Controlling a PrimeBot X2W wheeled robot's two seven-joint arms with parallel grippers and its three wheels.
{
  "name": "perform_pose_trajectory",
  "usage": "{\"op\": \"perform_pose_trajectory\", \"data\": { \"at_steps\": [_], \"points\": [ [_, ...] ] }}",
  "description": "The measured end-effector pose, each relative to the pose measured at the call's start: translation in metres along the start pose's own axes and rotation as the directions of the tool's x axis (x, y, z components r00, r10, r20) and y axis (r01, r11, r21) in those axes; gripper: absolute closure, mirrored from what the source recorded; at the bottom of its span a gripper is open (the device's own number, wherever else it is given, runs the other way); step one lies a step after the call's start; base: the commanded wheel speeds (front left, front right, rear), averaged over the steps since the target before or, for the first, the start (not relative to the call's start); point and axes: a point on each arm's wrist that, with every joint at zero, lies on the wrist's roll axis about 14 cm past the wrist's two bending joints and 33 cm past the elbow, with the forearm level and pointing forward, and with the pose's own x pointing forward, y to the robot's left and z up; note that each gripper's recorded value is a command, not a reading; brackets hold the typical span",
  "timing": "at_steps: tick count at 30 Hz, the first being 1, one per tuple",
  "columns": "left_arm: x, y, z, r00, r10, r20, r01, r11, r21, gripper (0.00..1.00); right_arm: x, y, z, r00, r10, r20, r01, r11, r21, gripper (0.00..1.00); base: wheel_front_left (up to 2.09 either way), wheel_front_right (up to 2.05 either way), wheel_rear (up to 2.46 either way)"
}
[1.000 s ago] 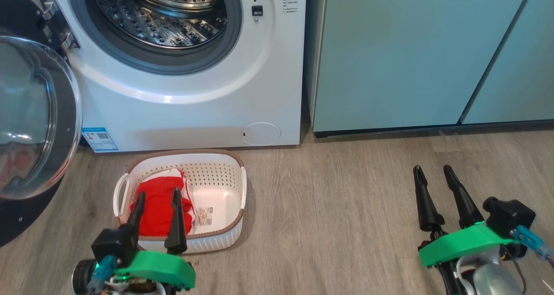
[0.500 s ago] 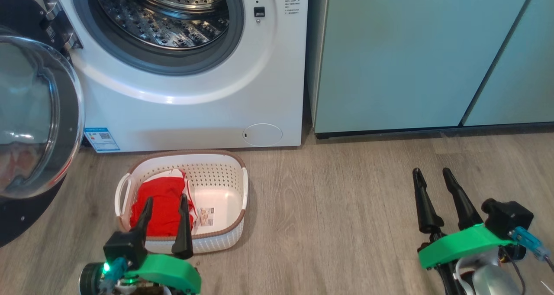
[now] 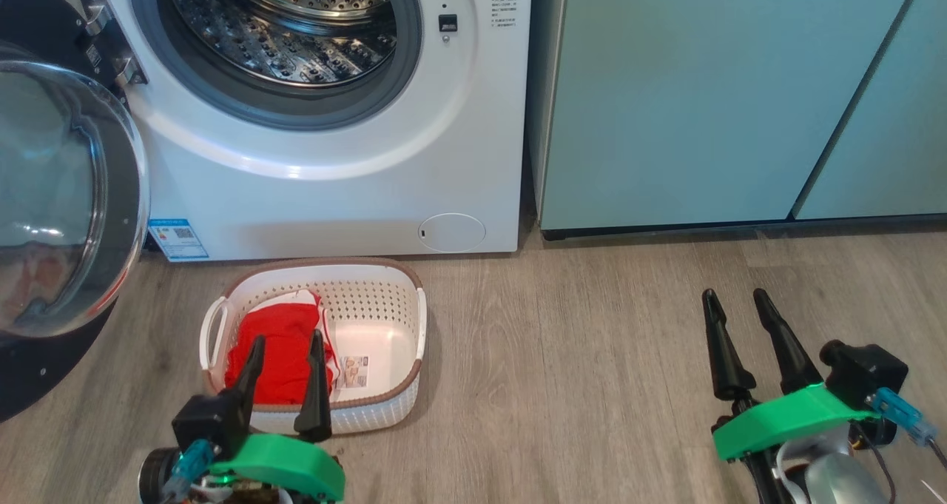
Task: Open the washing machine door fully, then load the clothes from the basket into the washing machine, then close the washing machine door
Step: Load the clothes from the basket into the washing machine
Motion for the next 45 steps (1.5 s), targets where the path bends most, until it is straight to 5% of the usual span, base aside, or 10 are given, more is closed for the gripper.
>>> {"op": "perform_pose_trajectory", "data": {
  "at_steps": [25,45],
  "points": [
    [-0.003,0.005,0.007,0.999,0.023,0.022,-0.023,1.0,0.019,0.0,0.0,0.012,-0.003,0.999,0.035,-0.01,-0.035,0.999,-0.001,0.0,1.58,-1.58,0.0],
    [-0.005,0.01,0.0,0.999,0.045,0.002,-0.045,0.999,0.025,0.0,0.001,0.015,-0.005,0.999,0.043,-0.016,-0.043,0.999,0.0,0.0,0.14,-0.14,0.0]
  ]
}}
